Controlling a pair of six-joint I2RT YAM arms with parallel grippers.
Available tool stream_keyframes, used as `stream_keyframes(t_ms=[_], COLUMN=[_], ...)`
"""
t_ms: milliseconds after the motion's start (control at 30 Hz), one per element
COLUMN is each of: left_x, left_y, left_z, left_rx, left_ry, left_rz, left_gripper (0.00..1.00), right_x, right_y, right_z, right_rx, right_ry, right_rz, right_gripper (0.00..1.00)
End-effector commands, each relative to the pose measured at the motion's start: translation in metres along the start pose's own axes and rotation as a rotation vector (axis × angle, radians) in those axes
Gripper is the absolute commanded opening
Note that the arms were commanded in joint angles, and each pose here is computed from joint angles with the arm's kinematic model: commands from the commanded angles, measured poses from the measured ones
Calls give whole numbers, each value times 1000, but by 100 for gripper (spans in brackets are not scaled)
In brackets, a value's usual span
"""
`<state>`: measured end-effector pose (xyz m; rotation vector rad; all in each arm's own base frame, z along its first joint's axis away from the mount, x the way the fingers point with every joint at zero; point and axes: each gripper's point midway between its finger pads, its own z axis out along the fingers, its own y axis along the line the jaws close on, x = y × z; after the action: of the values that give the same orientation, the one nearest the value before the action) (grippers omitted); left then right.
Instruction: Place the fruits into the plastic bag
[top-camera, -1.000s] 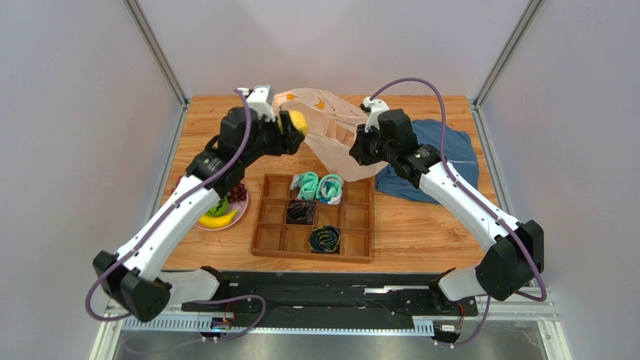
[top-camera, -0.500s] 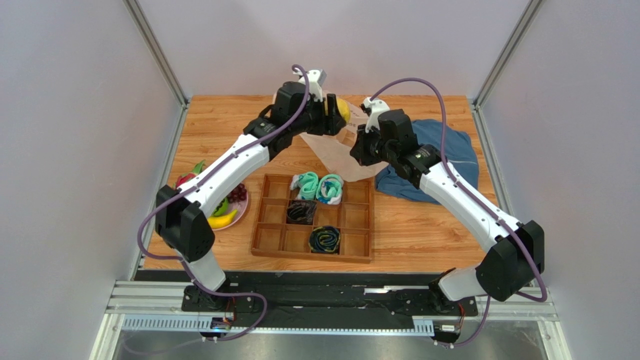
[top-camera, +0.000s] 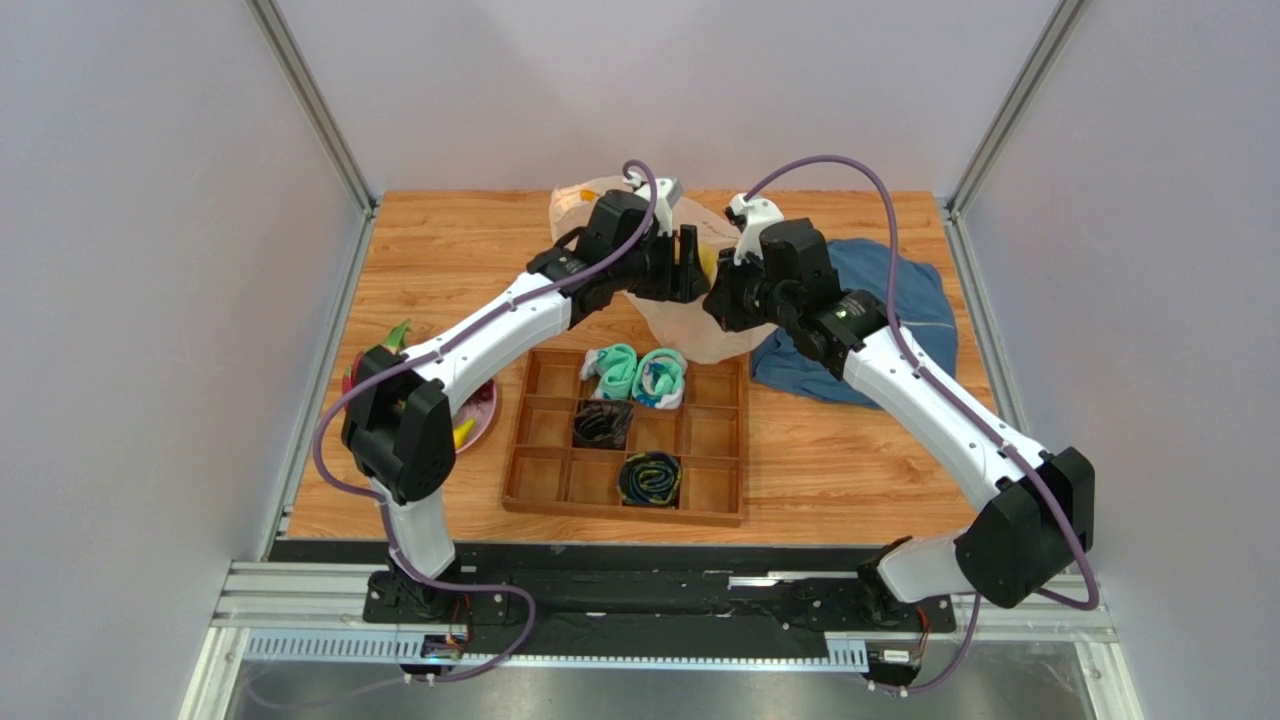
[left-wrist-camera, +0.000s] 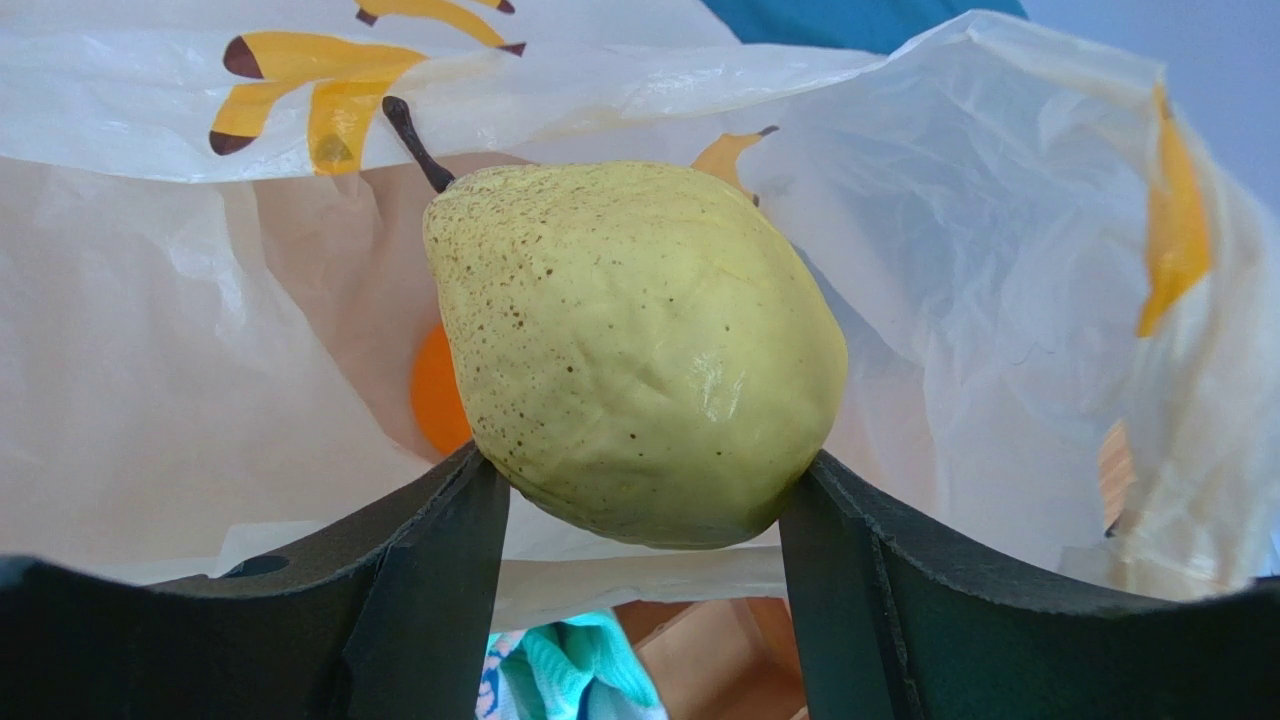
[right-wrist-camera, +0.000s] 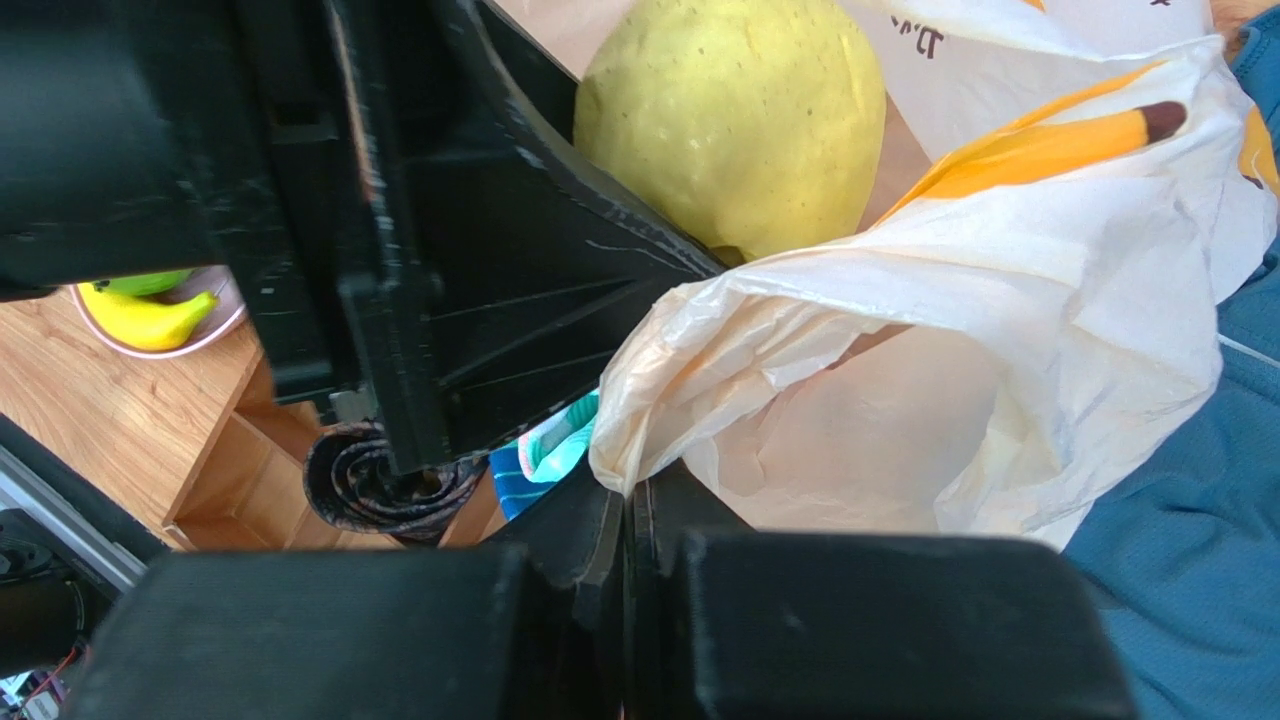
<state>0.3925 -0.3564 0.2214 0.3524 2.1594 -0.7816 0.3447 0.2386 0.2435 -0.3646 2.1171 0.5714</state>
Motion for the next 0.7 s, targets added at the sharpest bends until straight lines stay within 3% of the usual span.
stream_keyframes(t_ms=[0,100,200,500,667], left_x=[-7,-6,-5,-9,-14], left_y=[-10,-8,-8,-8,-9], left_z=[1,1,2,1,-3], left_rx=[29,22,20,17,15], left_ry=[-5,-1,3,-5,-19], left_rz=[-8,-4,-5,-1,7], left_gripper=[58,69,73,83,84], right_x=[-18,-17,-18,-18,-17], right_y=[5,4,4,3,2], right_z=[-10,-8,-7,-7,-6], right_rx=[-4,-3,-3,4,8], right_ry=[-60,-57,-57,-56,-52], right_rz=[-16,-19,-22,-27,-28], right_gripper=[4,4,4,4,4])
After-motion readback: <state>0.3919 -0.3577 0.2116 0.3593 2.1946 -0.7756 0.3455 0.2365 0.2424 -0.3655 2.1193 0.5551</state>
